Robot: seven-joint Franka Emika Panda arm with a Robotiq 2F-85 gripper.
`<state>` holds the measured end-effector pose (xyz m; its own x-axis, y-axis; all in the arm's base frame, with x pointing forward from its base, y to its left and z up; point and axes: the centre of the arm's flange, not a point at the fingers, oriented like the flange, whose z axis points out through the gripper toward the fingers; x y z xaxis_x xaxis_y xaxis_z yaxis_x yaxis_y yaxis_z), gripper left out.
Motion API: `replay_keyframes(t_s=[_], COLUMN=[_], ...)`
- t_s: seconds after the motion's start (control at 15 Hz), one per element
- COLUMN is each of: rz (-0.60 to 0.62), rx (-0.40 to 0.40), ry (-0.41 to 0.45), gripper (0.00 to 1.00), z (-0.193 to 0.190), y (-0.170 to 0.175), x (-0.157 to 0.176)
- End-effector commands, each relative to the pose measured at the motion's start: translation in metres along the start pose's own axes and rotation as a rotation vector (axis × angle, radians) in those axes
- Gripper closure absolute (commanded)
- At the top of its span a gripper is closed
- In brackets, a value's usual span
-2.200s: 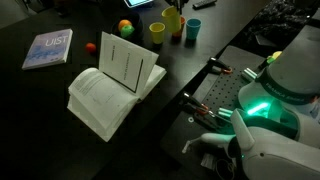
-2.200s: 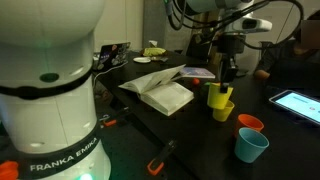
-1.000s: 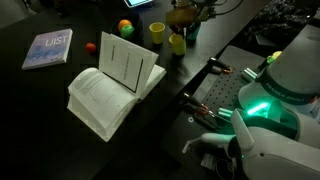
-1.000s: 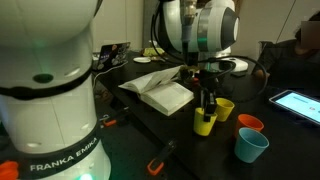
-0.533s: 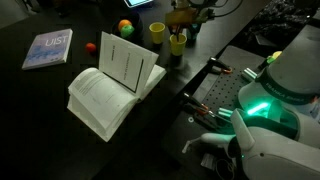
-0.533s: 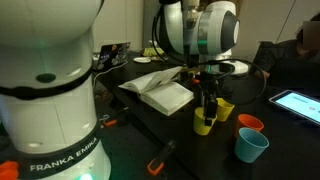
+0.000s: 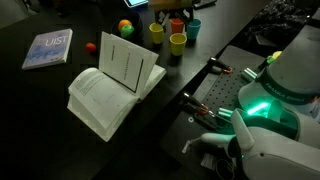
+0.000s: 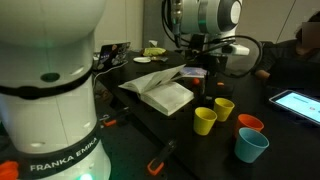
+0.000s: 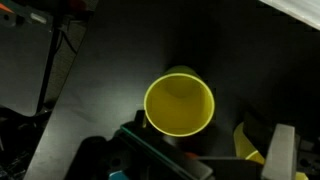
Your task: Unstack the four plastic cups.
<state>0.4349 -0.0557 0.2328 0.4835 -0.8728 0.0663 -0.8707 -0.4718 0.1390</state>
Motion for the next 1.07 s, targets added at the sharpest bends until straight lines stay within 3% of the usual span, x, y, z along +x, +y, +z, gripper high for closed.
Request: replay_keyframes(t_s=[0.0, 0.47, 0.73, 0.93, 1.0], rz=[-0.036, -0.062, -0.067, -0.078, -0.06], rx=[-0.002, -0.07, -0.1, -0.051, -0.089], ry=[-0.036, -0.072, -0.126, -0.186, -0.146], gripper=[0.0, 0.0, 0.0, 0.0, 0.0], z=[-0.053, -0.096, -0.099, -0.102, -0.087], y=[-0.023, -0.029, -0.023, -0.02, -0.024], x=[0.008, 0.015, 0.014, 0.012, 0.011])
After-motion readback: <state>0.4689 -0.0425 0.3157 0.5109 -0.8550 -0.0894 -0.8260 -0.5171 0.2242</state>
